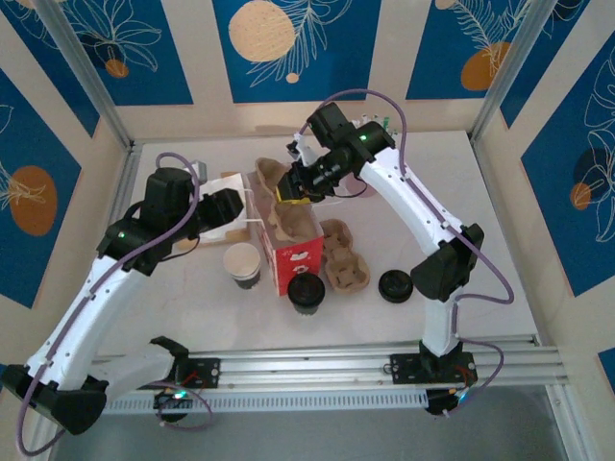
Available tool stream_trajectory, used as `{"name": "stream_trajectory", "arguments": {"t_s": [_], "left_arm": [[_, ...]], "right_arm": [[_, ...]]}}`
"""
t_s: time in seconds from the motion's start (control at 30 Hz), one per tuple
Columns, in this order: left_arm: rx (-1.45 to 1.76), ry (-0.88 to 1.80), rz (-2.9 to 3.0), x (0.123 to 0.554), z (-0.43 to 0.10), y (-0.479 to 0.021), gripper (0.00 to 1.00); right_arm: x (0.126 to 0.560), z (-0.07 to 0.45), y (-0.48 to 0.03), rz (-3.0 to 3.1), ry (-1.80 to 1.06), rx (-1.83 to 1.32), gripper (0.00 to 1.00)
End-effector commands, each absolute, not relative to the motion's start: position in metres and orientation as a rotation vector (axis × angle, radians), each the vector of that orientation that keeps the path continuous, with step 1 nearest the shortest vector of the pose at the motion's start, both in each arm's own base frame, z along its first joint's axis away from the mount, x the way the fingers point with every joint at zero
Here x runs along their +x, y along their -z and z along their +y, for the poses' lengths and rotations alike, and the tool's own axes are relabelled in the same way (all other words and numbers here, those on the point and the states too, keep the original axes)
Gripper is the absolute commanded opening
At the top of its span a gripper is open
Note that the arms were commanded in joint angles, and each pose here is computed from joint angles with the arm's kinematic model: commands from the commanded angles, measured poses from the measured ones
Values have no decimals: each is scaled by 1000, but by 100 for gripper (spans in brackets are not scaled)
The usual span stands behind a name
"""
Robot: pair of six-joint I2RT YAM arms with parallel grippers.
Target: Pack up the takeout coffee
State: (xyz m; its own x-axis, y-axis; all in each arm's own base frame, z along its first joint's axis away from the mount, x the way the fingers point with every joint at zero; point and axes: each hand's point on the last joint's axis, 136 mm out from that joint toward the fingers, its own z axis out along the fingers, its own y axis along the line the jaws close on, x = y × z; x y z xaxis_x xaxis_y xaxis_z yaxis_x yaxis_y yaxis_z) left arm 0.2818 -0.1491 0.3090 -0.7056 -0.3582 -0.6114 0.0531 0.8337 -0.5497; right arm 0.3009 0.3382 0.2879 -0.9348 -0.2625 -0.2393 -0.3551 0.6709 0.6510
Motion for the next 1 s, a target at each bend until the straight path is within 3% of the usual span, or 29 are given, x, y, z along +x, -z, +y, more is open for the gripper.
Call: {"name": "stream_trajectory", "arguments": {"t_s": [0.0, 0.63, 0.97], "left_arm": [[-220, 726, 2248, 286, -151, -309, 54], [-219, 715, 2252, 285, -149, -305, 51], [-223, 706, 2253, 285, -147, -303, 50]], "right_arm": [[300, 337, -286, 2783, -1117, -527, 35], [297, 338, -264, 2852, -833, -589, 34], [287, 341, -272, 2817, -828, -637, 34]]}}
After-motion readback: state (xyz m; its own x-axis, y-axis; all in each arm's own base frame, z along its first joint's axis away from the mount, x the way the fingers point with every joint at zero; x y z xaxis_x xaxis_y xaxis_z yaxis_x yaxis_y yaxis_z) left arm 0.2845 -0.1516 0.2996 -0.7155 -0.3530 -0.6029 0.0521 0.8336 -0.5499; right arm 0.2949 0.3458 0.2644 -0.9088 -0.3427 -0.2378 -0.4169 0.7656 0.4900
